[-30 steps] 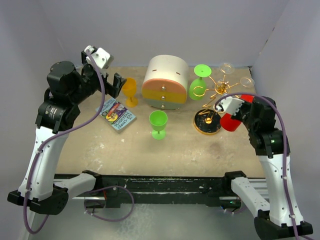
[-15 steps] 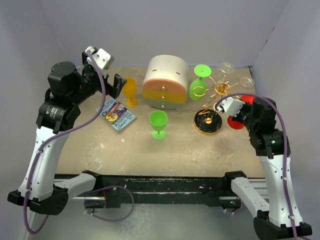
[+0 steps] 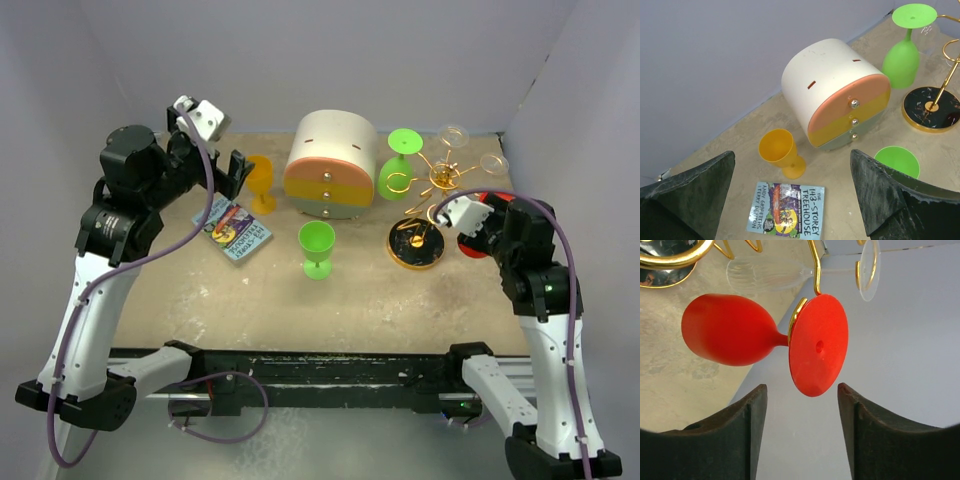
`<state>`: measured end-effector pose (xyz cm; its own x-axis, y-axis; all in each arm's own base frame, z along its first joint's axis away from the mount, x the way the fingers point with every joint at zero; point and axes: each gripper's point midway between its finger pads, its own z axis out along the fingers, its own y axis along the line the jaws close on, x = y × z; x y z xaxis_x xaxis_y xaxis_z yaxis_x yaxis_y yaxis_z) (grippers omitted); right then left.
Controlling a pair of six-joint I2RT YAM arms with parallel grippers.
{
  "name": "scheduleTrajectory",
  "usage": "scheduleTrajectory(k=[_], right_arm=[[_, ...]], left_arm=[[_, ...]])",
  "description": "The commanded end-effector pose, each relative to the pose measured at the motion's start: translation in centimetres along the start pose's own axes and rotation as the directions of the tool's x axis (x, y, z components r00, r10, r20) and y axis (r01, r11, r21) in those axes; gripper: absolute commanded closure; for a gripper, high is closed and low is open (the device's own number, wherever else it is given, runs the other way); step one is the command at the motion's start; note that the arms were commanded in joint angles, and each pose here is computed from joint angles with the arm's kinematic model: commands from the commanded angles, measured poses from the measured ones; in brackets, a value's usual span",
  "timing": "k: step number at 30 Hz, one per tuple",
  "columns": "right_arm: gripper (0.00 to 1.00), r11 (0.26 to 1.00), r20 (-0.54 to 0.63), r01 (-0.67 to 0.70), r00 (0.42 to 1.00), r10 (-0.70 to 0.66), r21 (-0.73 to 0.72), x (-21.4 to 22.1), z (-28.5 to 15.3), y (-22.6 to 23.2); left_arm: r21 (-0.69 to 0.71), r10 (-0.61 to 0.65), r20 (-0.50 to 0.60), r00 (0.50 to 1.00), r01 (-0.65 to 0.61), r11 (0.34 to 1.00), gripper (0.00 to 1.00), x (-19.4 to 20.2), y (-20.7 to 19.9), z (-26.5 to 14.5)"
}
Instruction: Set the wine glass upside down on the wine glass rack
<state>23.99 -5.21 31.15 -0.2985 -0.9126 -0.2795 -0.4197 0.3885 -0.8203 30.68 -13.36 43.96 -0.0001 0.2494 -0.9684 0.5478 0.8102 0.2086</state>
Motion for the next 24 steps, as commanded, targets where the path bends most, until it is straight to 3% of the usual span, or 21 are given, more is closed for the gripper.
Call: scheduleTrajectory(k=[1, 5, 9, 17, 24], right_arm=[[0.34, 0.999, -0.019, -0.032, 0.999, 0.033, 0.043, 0.5, -1.1, -1.0], [0.25, 0.997, 0.011, -0.062, 0.998, 0.062, 0.051, 0.1, -1.7, -1.5], [0.22, 0.993, 0.145, -0.118, 0.983, 0.115, 0.016, -2.5, -3.6, -2.2], [0.14, 0.977, 0.487, -0.162, 0.848, 0.210, -0.140, -9.5, -8.6, -2.6], [0.12, 0.952, 0.534, -0.255, 0.788, 0.307, -0.170, -11.6, -9.1, -4.8]], left_arm=[[-0.010, 0.027, 0.052, 0.998, -0.027, 1.000, 0.01, -1.2, 0.3, -0.3], [0.003, 0.025, 0.026, 0.999, -0.025, 1.000, 0.01, -0.3, 0.2, 0.2], [0.037, 0.016, -0.030, 0.999, -0.014, 0.999, 0.01, 1.5, -0.3, 1.2], [0.195, -0.008, -0.147, 0.989, 0.037, 0.980, 0.01, 6.0, -3.9, 3.7], [0.297, 0.087, -0.246, 0.965, -0.011, 0.955, 0.01, 10.6, -8.0, 6.7]])
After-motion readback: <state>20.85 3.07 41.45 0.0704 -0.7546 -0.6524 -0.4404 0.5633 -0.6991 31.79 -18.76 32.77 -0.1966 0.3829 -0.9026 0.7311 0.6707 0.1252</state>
